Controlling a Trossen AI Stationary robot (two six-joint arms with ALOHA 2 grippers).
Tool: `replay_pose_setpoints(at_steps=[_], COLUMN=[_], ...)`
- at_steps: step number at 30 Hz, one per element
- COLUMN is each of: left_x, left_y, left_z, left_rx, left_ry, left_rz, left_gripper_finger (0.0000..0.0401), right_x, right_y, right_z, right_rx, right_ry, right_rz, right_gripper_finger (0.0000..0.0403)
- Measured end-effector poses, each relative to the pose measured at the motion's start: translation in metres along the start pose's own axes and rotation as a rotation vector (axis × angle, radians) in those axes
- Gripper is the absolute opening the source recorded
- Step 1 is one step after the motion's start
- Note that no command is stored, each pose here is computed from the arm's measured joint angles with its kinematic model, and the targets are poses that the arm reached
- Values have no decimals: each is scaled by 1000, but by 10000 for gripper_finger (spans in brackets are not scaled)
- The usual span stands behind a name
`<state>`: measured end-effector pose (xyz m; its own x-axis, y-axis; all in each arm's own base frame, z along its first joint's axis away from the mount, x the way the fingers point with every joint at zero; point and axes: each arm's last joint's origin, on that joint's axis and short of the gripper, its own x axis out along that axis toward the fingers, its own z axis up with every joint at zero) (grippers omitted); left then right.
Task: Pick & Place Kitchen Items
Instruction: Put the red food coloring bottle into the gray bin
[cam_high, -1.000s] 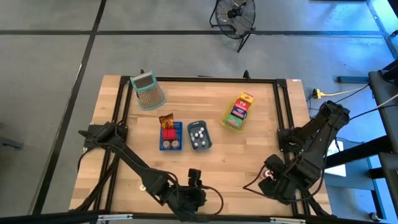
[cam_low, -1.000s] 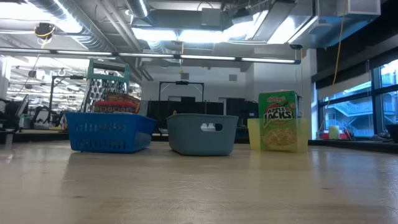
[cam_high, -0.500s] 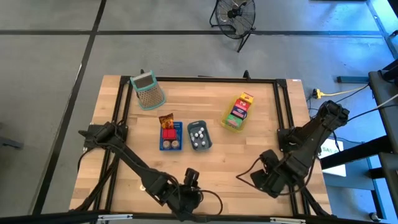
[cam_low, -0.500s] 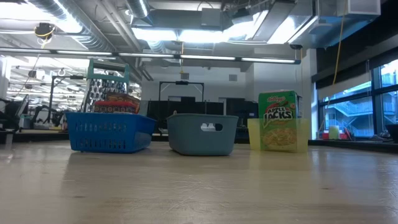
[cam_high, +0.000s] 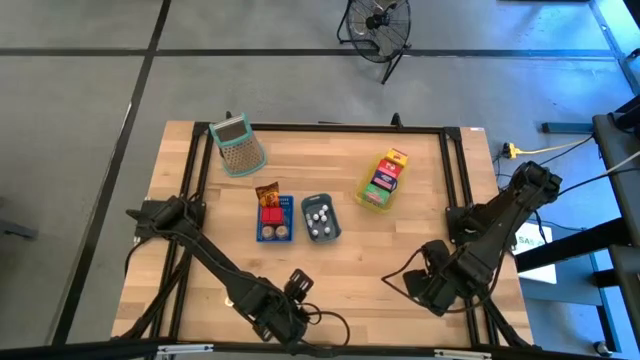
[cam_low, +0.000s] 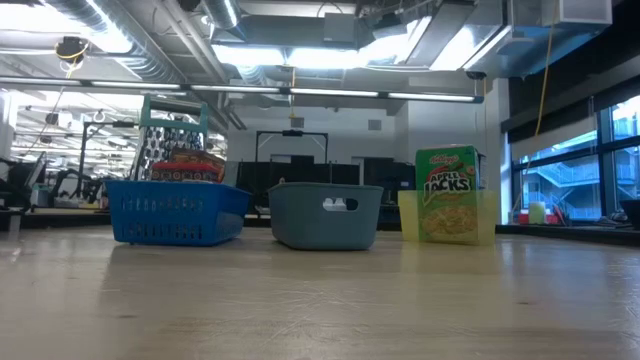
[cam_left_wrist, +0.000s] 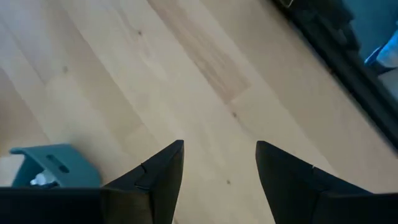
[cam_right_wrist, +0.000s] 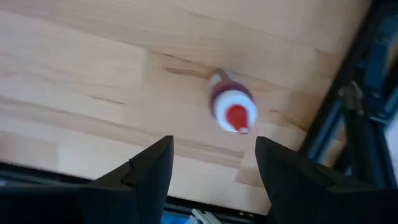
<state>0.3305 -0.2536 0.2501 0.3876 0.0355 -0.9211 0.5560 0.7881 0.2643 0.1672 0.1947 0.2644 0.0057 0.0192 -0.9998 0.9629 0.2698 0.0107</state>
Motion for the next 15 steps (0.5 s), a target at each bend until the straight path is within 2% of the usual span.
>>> replay_pose_setpoints(at_steps=[4,15], left_x=[-2,-20], left_y=[2,15], left_z=[-2,-2], left_rx=[26,21], left_ry=[15,-54], left_rz=[22,33], left_gripper_finger=[196,196], right_x=[9,9], right_y=[-5,-5], right_z=[1,2], right_rx=[32,54], right_ry=[21,-38], right_rz=[-69,-34], right_gripper_finger=[229,229])
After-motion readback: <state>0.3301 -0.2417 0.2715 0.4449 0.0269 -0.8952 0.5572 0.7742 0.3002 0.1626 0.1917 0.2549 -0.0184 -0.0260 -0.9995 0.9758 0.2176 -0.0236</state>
